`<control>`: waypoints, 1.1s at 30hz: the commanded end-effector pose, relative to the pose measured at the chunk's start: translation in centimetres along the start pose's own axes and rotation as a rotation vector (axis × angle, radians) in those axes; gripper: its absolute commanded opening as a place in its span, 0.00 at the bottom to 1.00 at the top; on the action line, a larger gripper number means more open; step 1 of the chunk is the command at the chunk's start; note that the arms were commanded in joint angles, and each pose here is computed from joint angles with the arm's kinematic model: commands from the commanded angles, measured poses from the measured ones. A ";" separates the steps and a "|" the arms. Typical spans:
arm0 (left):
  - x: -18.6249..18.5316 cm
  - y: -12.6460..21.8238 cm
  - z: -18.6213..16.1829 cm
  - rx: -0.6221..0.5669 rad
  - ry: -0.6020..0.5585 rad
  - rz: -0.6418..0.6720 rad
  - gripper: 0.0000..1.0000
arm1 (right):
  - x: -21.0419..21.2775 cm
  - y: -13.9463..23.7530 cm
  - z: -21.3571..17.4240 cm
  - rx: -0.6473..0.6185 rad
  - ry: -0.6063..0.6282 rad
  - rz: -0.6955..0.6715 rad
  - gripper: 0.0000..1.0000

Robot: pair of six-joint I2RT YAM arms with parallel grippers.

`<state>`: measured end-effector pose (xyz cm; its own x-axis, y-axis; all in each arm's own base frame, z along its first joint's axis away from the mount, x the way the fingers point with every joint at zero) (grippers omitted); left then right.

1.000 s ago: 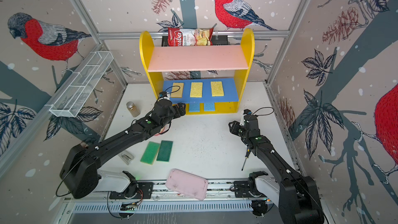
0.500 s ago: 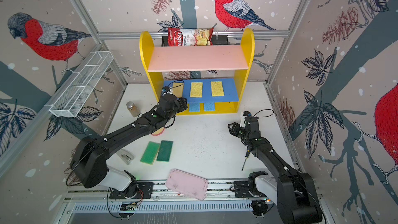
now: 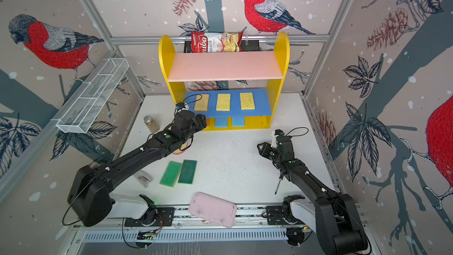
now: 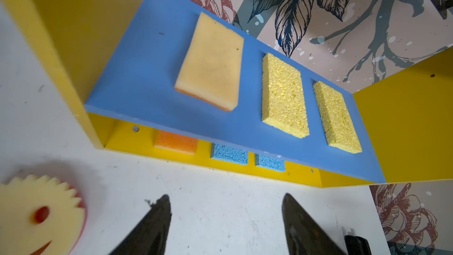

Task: Place and organize the cleaning sponges onto the shelf

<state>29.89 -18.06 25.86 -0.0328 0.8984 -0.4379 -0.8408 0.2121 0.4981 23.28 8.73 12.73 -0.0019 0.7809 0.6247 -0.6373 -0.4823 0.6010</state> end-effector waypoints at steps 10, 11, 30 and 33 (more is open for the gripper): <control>6.1 3.6 -7.6 0.214 -0.061 0.215 0.75 | 1.3 -1.8 -0.9 0.059 0.030 0.040 0.49; 6.3 3.6 -8.0 0.229 -0.062 0.227 0.76 | 1.4 -1.8 -1.0 0.064 0.030 0.049 0.50; 9.6 4.0 -13.7 0.485 -0.131 0.357 0.76 | 1.5 -3.2 -1.8 0.138 0.043 0.033 0.51; 9.8 3.6 -14.3 0.489 -0.127 0.353 0.77 | 1.5 -3.3 -1.9 0.143 0.041 0.033 0.51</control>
<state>18.84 -13.86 13.08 -0.1728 0.9806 -0.0924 -0.4486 0.0052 0.8937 23.75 12.23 10.64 -0.0506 0.7742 0.6310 -0.5075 -0.5641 0.6514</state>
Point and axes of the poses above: each gripper's point midway between its finger pads, its own y axis back along the fingers, its own x axis along the line the jaws close on, z = x × y, the point moved 8 cm from there along y, back along the fingers, and after that the axes turned 4 degrees about -y, right-handed, at the moved point
